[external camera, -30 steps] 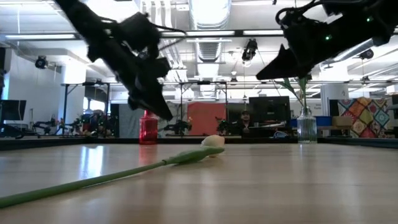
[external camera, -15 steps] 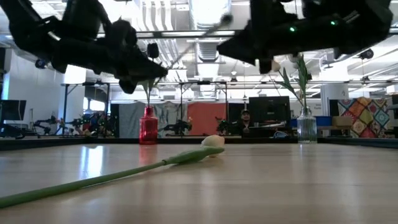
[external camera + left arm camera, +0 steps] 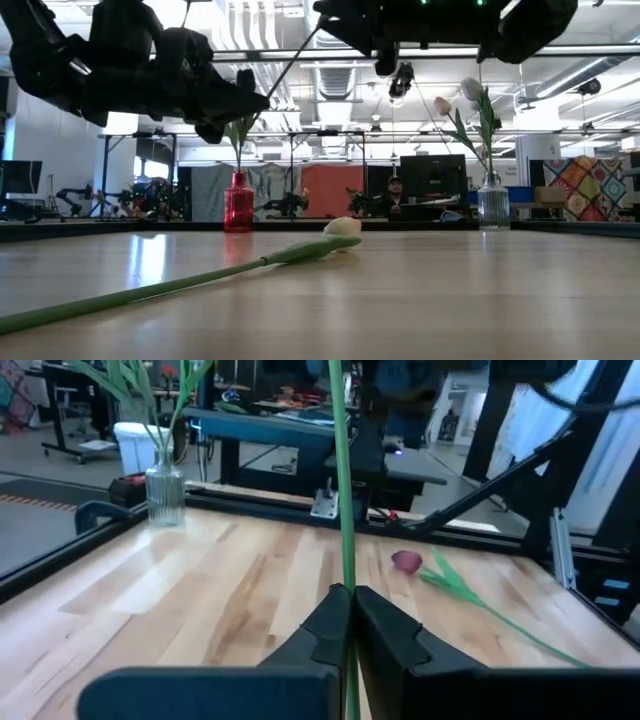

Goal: Sort flowers into vase by color
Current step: Put the black tulip into the red vase

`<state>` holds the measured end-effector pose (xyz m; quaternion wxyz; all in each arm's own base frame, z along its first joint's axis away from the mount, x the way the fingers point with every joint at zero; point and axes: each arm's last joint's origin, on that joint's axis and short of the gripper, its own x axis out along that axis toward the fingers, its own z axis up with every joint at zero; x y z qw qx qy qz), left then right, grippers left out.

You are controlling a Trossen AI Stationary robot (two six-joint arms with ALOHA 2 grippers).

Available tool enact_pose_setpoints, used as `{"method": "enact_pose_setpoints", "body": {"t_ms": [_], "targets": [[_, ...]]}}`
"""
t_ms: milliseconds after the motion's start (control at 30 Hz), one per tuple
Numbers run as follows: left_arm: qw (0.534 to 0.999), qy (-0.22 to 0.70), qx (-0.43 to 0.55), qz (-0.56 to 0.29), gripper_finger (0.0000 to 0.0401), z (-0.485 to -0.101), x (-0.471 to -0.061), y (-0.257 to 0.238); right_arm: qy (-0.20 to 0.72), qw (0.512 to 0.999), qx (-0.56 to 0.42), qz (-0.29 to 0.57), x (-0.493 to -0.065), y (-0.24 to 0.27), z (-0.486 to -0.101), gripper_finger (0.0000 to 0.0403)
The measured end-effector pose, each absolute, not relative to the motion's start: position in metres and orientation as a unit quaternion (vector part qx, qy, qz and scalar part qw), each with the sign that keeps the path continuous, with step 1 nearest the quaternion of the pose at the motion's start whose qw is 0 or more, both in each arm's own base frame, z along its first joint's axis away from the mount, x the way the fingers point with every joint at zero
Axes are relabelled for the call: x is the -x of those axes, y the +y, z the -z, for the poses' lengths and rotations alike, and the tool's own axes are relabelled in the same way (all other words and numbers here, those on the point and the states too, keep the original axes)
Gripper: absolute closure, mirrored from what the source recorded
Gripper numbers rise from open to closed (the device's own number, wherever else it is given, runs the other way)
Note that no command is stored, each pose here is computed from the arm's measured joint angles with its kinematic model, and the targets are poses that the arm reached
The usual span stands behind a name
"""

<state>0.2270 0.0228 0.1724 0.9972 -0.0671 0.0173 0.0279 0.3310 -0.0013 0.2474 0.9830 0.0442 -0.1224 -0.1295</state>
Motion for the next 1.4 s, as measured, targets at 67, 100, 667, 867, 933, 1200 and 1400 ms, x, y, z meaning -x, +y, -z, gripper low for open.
{"method": "enact_pose_setpoints", "body": {"t_ms": [67, 100, 667, 867, 933, 1200, 1400], "targets": [[0.997, 0.019, 0.063, -0.026, 0.0401, -0.172, -0.227, 0.022, -0.129, 0.981, -0.045, 0.136, -0.332, -0.004, -0.251, 0.0246], [0.998, 0.018, 0.062, -0.026, 0.0401, -0.172, -0.227, 0.022, -0.131, 0.98, -0.046, 0.143, -0.332, -0.005, -0.253, 0.025], [0.999, 0.022, 0.045, -0.021, 0.0401, -0.172, -0.227, 0.022, -0.113, 0.965, -0.127, 0.199, -0.332, -0.035, -0.246, 0.0282], [0.998, 0.025, 0.045, -0.021, 0.0401, -0.17, -0.225, 0.022, -0.092, 0.966, -0.143, 0.197, -0.333, -0.034, -0.241, 0.0247], [0.998, 0.025, 0.046, -0.021, 0.0401, -0.169, -0.225, 0.021, -0.085, 0.965, -0.148, 0.198, -0.333, -0.034, -0.24, 0.0237], [0.998, 0.026, 0.049, -0.022, 0.0401, -0.169, -0.224, 0.022, -0.1, 0.966, -0.138, 0.193, -0.333, -0.034, -0.243, 0.0227], [0.998, 0.038, 0.05, -0.022, 0.0401, -0.166, -0.224, 0.022, -0.112, 0.969, -0.107, 0.193, -0.336, -0.034, -0.254, 0.0232]]}}
